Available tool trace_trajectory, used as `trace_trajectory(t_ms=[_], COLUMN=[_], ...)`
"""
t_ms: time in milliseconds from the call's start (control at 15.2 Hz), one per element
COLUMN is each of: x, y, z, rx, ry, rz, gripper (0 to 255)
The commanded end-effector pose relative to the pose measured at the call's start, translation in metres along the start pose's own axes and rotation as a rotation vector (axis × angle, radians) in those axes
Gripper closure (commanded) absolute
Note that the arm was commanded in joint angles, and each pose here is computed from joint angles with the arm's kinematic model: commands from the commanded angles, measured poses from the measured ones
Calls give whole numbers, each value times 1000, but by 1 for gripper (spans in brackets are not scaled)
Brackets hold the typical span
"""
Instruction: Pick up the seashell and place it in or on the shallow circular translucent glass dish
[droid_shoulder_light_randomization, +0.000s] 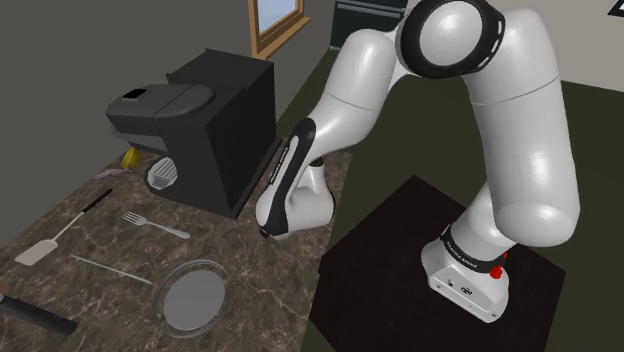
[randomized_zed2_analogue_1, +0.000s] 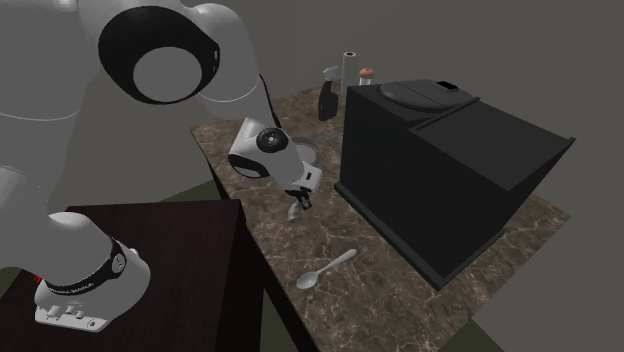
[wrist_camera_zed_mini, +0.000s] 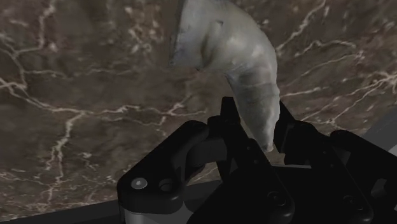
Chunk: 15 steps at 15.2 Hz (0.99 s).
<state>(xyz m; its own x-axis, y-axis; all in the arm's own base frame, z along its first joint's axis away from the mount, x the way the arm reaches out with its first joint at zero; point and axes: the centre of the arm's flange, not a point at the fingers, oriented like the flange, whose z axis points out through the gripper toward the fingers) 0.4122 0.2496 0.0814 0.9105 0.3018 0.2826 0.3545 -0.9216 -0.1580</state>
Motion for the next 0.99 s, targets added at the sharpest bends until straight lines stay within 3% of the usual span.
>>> trace_trajectory(t_ms=[0,924], x=[3,23], y=[-2,-13], z=[-11,-76], rx=[0,0], ry=[0,0], rz=[0,0], gripper=[255,255])
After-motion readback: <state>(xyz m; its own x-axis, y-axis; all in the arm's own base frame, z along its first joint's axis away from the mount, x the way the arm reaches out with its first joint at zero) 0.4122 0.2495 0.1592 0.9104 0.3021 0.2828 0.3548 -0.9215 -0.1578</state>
